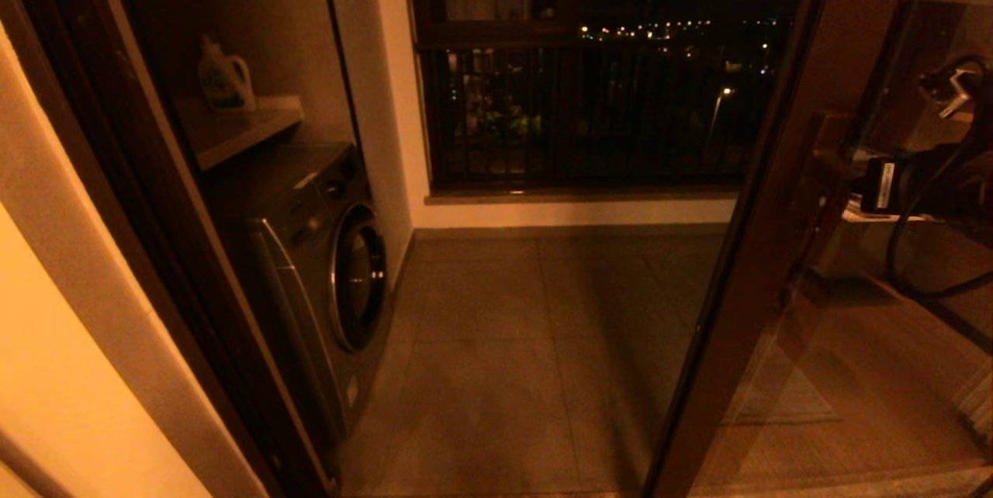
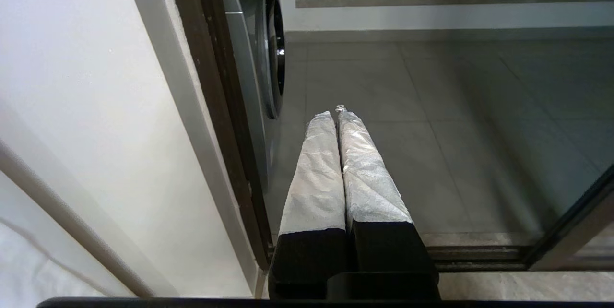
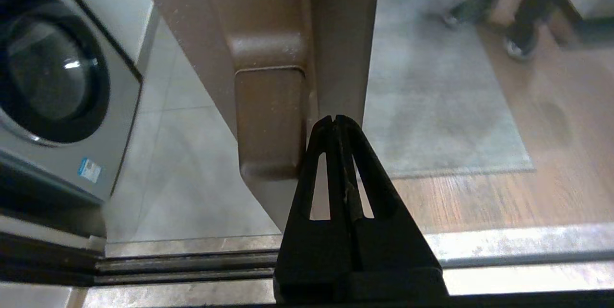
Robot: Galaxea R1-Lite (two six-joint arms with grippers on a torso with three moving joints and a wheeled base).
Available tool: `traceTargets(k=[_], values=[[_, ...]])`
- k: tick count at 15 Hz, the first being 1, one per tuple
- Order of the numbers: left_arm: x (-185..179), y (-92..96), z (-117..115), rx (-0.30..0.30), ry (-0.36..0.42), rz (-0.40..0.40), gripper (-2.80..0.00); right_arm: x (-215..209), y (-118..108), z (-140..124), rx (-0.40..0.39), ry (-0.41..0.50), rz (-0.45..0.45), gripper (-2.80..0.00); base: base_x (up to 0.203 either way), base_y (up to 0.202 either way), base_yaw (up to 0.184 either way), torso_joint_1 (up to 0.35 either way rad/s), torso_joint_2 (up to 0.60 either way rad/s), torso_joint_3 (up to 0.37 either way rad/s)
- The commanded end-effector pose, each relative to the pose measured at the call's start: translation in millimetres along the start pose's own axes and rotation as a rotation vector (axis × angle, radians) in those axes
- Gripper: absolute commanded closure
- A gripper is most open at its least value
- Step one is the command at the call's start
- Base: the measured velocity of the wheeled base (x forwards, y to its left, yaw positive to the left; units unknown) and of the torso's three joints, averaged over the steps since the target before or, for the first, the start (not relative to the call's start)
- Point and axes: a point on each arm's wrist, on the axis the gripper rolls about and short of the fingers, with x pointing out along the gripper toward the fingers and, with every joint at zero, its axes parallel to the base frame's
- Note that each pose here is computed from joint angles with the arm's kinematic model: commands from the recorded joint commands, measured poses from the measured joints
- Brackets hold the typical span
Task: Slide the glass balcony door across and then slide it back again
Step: Close the slid door
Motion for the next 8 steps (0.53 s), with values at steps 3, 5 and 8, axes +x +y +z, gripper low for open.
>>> traceTargets(k=[3, 5, 8], values=[[0, 0.0, 0, 0.0, 0.001, 0.0, 0.0, -4, 27, -1, -0.027, -0.019, 0.034, 0.0, 0.0, 0.0, 0.0, 0.0, 0.0, 0.0], [0, 0.0, 0, 0.0, 0.001, 0.0, 0.0, -3, 36, 0, -0.024, -0.019, 0.062, 0.0, 0.0, 0.0, 0.0, 0.0, 0.0, 0.0], [0, 0.0, 0, 0.0, 0.001, 0.0, 0.0, 0, 46, 0, -0.034, -0.033, 0.081, 0.0, 0.0, 0.0, 0.0, 0.0, 0.0, 0.0]])
